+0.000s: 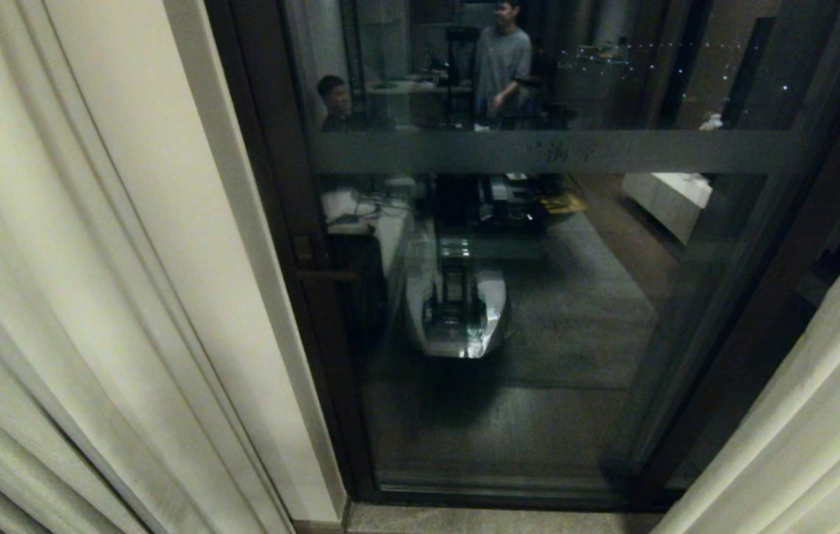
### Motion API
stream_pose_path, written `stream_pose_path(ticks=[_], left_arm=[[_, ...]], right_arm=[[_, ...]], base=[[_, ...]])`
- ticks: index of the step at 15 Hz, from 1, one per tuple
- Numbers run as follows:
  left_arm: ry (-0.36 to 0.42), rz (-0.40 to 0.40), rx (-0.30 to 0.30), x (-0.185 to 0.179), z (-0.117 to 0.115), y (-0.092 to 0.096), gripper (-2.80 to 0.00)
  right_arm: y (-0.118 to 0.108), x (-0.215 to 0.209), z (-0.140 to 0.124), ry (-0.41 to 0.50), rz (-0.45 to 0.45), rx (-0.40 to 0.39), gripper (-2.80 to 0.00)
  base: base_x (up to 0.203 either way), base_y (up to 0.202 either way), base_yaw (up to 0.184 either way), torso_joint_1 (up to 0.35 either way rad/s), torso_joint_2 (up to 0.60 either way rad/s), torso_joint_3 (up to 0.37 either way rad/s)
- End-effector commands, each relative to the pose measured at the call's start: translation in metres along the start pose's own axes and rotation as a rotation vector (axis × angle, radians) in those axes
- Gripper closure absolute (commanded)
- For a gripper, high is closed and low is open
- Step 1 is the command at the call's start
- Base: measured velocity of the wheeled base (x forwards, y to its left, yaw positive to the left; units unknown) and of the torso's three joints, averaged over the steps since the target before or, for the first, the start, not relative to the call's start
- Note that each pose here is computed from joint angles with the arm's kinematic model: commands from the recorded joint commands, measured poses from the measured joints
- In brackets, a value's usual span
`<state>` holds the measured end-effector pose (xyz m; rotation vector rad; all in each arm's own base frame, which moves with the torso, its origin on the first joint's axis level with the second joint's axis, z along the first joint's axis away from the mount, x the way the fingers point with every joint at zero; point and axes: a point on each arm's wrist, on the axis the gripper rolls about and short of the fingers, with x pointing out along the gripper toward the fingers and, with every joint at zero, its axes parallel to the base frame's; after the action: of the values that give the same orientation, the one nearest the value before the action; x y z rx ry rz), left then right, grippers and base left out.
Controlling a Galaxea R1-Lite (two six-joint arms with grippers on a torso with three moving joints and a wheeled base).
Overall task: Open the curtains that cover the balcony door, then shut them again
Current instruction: Pull the inner curtains open on both sides
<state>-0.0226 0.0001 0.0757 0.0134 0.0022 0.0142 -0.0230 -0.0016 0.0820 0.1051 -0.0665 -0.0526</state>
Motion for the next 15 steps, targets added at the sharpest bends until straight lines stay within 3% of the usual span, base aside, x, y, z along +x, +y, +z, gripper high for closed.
stream_pose_path(ticks=[1, 15], left_arm=[[-0.002, 0.001, 0.0, -0.0001, 0.0, 0.0, 0.0], [-0.002, 0.0, 0.0, -0.0001, 0.0, 0.0, 0.0]], right_arm=[[0.0, 0.0, 0.0001, -0.001, 0.001, 0.0, 0.0], [0.0, 0.0, 0.0001, -0.001, 0.001, 0.0, 0.0]], base=[[0.0, 0.0, 0.0, 0.0, 0.0, 0.0], [0.0, 0.0, 0.0, 0.0, 0.0, 0.0]])
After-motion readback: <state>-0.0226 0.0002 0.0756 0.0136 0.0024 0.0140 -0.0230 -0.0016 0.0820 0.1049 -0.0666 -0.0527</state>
